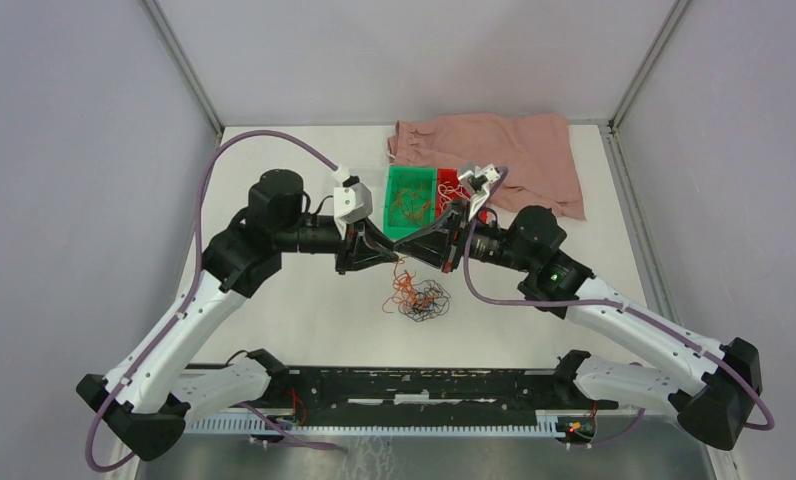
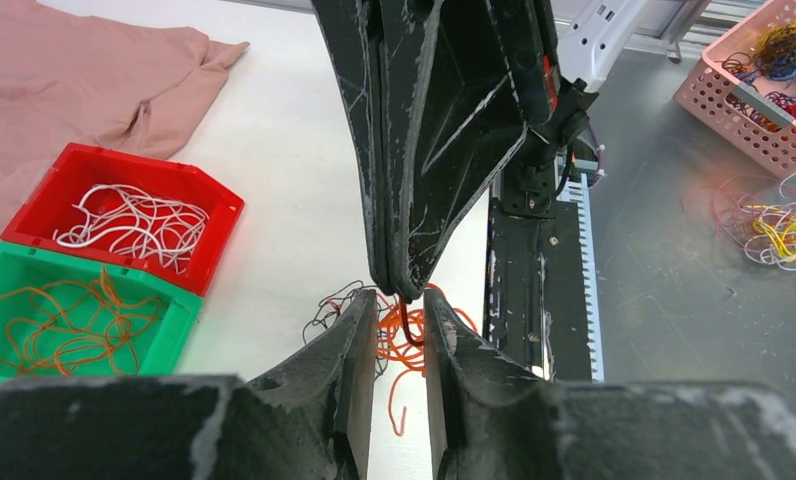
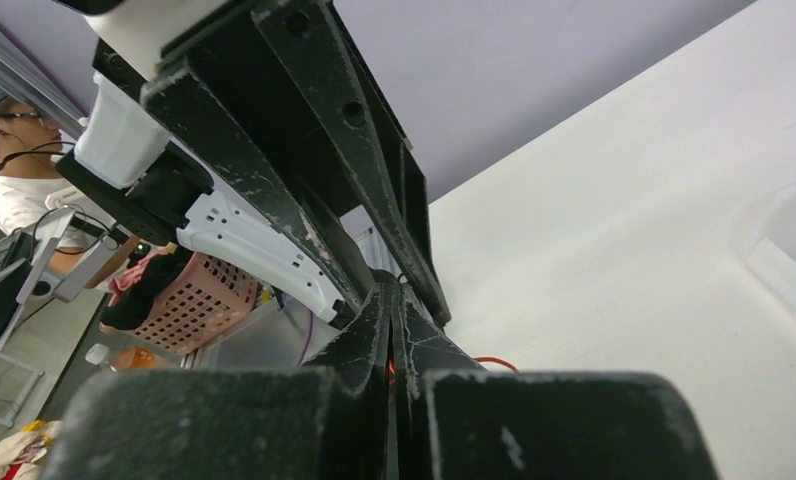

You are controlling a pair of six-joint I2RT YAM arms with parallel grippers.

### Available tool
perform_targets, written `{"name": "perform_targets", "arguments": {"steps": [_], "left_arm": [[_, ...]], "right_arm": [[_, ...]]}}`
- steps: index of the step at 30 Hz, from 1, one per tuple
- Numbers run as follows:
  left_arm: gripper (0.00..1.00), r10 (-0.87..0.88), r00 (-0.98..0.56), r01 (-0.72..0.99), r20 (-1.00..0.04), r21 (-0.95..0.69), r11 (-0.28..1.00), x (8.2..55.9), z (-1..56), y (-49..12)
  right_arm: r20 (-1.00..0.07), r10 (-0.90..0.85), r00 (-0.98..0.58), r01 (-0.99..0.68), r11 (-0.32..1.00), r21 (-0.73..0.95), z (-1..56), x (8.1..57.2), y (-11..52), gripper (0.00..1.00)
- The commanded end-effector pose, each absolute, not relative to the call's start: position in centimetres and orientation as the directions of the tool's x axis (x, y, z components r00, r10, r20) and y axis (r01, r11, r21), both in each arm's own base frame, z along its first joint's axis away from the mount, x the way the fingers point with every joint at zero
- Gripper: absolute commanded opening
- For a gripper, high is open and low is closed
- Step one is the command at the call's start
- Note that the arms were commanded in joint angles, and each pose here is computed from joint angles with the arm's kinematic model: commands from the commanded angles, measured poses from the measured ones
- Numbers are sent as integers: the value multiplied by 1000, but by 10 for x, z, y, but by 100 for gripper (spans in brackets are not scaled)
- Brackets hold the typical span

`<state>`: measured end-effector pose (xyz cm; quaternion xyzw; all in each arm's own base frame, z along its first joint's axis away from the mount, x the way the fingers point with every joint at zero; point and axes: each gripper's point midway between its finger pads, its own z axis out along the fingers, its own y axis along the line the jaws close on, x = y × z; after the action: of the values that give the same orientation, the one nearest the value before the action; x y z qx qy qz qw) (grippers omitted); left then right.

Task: Untangle the cables
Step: Untie the cable.

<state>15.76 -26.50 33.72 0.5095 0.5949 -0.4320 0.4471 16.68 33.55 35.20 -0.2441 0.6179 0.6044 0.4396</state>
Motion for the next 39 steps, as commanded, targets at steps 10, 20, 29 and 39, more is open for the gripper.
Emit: {"name": "perform_targets", "arguments": {"steps": [10,20,29,39], "left_arm": [[29,155,-63,989,-986,-40,143,168,361,-270],[3,227,25,980,-974,69,185,172,354,-253],[3,290,248,912,-924,324,252,197,370,-240],[3,293,270,918,-917,337,209,189,375,-240]], "right_arm": [[-826,319,-465,-857,72,511,381,159,338,1],[-813,334,-477,-850,60,523,386,155,333,2],[-794,271,-545,-832,-58,551,385,135,339,33],[-885,274,-375,-855,266,445,360,182,327,49]]}}
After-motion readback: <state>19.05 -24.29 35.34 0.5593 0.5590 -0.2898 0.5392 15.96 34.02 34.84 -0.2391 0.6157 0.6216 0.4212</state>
